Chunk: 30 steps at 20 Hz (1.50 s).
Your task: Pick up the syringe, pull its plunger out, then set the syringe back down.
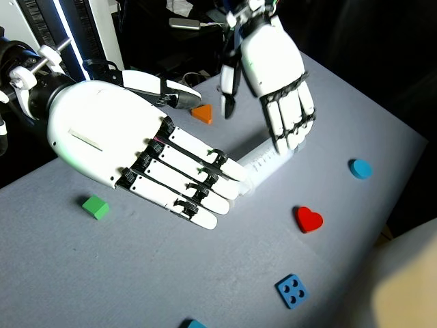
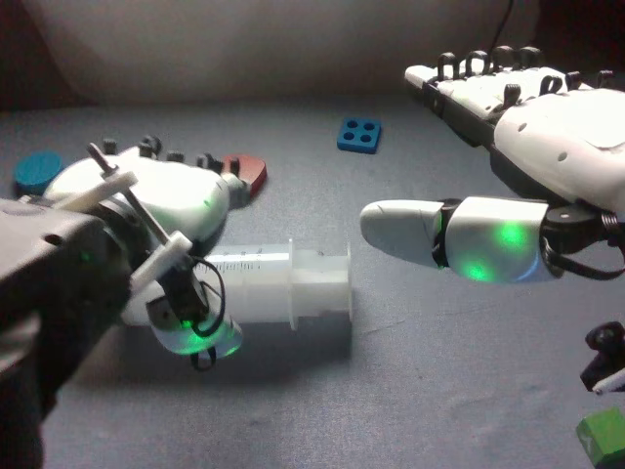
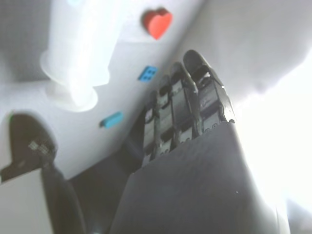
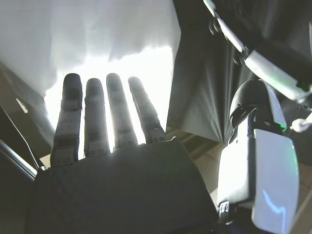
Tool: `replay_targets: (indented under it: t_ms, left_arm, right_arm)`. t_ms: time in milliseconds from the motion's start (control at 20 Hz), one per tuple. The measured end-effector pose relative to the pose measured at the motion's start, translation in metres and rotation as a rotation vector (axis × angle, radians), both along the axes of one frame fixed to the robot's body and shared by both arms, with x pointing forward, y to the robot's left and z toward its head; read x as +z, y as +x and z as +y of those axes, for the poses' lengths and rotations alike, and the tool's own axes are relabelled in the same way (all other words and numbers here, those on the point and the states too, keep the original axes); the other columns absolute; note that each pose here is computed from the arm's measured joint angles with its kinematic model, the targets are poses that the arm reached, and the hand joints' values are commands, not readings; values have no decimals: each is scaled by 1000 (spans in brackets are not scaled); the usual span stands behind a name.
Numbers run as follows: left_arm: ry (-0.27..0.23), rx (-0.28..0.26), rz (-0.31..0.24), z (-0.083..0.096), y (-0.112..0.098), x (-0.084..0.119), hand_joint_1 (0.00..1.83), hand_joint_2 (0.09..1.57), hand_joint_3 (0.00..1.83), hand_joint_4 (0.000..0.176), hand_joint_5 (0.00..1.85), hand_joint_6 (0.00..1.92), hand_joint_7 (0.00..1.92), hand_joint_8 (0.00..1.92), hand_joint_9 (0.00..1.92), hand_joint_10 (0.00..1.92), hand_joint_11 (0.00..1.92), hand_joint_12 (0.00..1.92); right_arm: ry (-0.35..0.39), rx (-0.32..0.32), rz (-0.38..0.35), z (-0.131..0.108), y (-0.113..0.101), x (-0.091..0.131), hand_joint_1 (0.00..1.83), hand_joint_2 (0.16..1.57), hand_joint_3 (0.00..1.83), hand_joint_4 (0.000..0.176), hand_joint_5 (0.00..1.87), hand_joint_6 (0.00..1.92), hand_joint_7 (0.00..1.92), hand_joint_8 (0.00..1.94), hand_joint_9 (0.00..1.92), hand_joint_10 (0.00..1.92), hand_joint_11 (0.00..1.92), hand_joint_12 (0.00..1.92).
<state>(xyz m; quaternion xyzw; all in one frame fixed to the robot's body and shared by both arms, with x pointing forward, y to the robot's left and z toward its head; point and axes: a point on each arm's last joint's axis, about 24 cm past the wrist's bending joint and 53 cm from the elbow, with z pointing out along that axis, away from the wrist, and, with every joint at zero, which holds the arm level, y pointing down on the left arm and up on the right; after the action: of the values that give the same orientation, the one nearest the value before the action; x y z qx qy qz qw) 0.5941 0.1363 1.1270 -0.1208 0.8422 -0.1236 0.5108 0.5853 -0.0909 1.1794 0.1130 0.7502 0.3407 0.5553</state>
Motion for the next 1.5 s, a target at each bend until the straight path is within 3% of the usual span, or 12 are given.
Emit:
replay_targets:
  t_ms: [100,250,600,700,1050,1300,1500]
  left_arm:
    - [7,-1,6,-5,-1,-8,1009,1011,10,0,159,9,221,8,180,1,0,643]
    - [-2,41,-13,-2,0,-18,993,1022,11,0,157,5,215,3,184,2,0,638]
    - [3,94,-115,0,5,-27,958,1033,3,0,132,2,173,1,167,1,0,566]
    - [22,109,-134,3,9,-30,946,1045,5,0,146,5,175,1,174,3,0,597]
    - [18,110,-123,-3,14,-52,916,1062,5,0,158,3,175,0,172,0,0,586]
    - [35,125,-115,8,17,-67,928,1053,0,0,189,9,196,6,194,5,0,609]
    - [31,102,-120,2,28,-76,932,1048,0,0,189,8,197,5,194,5,0,609]
  right_arm:
    - [0,-1,7,0,0,-2,0,991,5,0,5,1,47,3,18,3,0,241]
    - [1,-2,7,0,0,-2,0,991,5,0,4,1,49,3,20,3,0,248]
    - [5,-3,11,0,-1,-3,22,976,0,0,14,0,69,2,32,1,0,314]
    - [7,0,10,1,-1,-3,24,976,0,0,0,0,42,2,11,3,0,229]
    - [6,-6,14,-1,-1,-5,0,986,2,0,0,0,39,1,0,0,0,194]
    - [8,-10,14,-2,-1,-5,0,986,2,0,0,0,41,1,0,0,0,188]
    - [8,-13,12,-2,0,-4,0,993,5,0,0,0,42,2,0,0,0,182]
